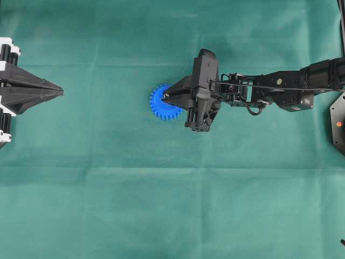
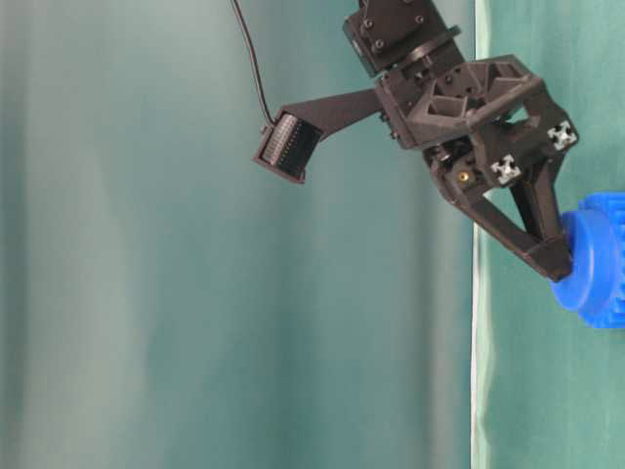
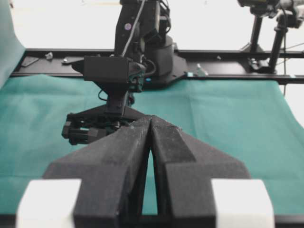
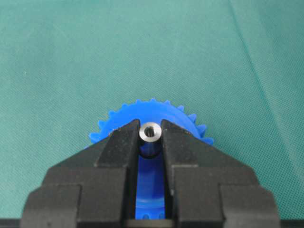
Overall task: Insert the shaft placed at a random location into the center hole of the medium gear at another random location.
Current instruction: 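Lower the shaft with the right gripper into the gear's center hole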
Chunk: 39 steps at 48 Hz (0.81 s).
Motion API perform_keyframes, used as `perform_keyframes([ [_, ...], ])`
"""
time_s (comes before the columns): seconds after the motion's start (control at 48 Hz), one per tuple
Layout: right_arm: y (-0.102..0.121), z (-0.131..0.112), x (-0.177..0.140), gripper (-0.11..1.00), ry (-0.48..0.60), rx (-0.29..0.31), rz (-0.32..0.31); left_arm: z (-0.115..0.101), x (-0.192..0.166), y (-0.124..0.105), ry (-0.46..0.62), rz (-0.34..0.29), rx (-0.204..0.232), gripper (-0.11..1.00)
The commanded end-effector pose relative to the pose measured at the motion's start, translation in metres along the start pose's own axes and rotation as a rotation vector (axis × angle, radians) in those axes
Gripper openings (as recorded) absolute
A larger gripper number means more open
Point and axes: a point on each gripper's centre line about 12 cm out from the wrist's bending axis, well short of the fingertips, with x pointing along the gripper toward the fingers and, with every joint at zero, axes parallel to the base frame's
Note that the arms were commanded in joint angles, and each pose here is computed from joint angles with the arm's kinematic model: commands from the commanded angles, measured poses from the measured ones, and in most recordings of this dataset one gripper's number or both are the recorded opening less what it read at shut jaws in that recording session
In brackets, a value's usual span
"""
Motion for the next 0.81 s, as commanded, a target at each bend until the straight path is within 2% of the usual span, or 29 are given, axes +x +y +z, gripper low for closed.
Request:
perform_keyframes([
  [0.0,-0.002,0.012,-0.001,0.14,-0.034,-0.007,-0.005,0.008,0.003,0.0,-0.02,0.001,0.003,0.0],
  [0.229,-0.002,0.015,0.0,0.16,-0.041,-0.004,-0.005,0.008,0.003,0.001,-0.02,0.002,0.003,0.0],
  [0.25,-0.002,0.016,0.0,0.2,-0.043,-0.004,-0.005,0.008,0.003,0.001,-0.02,0.002,0.003,0.0],
  [0.459,-0.001,0.022,-0.006,0.81,-0.061,-0.001,-0.003,0.008,0.003,0.001,-0.02,0.002,0.003,0.0],
  [0.521,-0.001,0.024,-0.009,0.92,-0.068,-0.001,-0.003,0.008,0.003,0.001,-0.02,0.002,0.003,0.0],
  [0.667,-0.002,0.032,-0.019,0.84,-0.091,0.0,-0.003,0.008,0.003,0.0,-0.02,0.001,0.002,0.0],
  [0.792,-0.001,0.041,-0.029,0.85,-0.12,0.0,-0.001,0.008,0.003,0.001,-0.02,0.002,0.003,0.0],
])
